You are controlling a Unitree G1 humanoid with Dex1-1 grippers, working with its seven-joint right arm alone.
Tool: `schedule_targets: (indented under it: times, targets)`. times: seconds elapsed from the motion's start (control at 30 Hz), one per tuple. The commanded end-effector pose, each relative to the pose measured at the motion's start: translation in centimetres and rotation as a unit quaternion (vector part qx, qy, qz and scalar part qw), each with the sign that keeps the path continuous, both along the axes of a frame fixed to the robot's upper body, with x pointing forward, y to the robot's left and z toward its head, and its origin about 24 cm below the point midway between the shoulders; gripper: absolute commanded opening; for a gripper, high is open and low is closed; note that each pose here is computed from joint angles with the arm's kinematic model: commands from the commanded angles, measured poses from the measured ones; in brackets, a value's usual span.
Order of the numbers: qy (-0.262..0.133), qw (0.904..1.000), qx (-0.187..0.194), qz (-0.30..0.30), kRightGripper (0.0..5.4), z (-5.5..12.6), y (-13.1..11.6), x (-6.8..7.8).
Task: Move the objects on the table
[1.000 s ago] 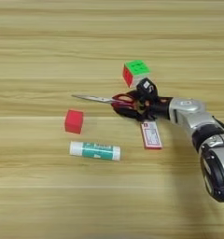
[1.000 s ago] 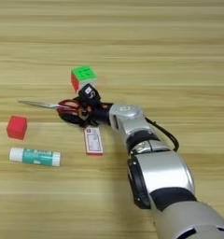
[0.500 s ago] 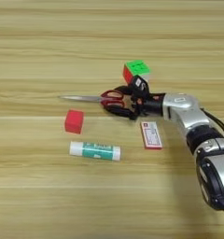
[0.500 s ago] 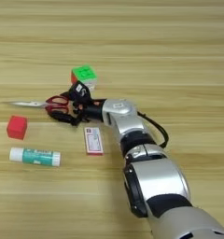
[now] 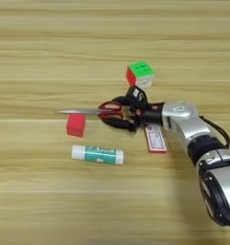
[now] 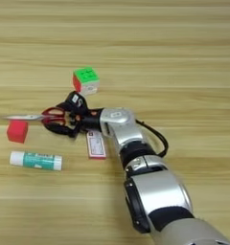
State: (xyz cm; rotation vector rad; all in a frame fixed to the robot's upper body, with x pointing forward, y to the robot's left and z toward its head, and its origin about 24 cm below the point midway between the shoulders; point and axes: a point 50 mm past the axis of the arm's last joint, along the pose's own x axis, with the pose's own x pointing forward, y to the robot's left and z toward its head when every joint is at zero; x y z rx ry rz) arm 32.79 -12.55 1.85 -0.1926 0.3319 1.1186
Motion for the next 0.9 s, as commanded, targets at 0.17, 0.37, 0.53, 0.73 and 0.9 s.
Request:
schedule_targets:
  times: [0.17,0.37,0.53,0.73,0.9]
  targets:
    - [-0.058,0.9983,0.0,0.003,3.92,2.7,0.7,1.5]
    - [-0.058,0.9983,0.001,0.007,4.36,2.7,0.8,1.4]
    - [-0.066,0.9977,0.008,0.009,4.87,3.1,0.8,1.5]
    - [-0.094,0.9951,0.031,0.006,5.39,4.4,0.7,1.9]
    - [-0.12,0.9911,0.057,0.005,5.39,5.7,0.7,2.1]
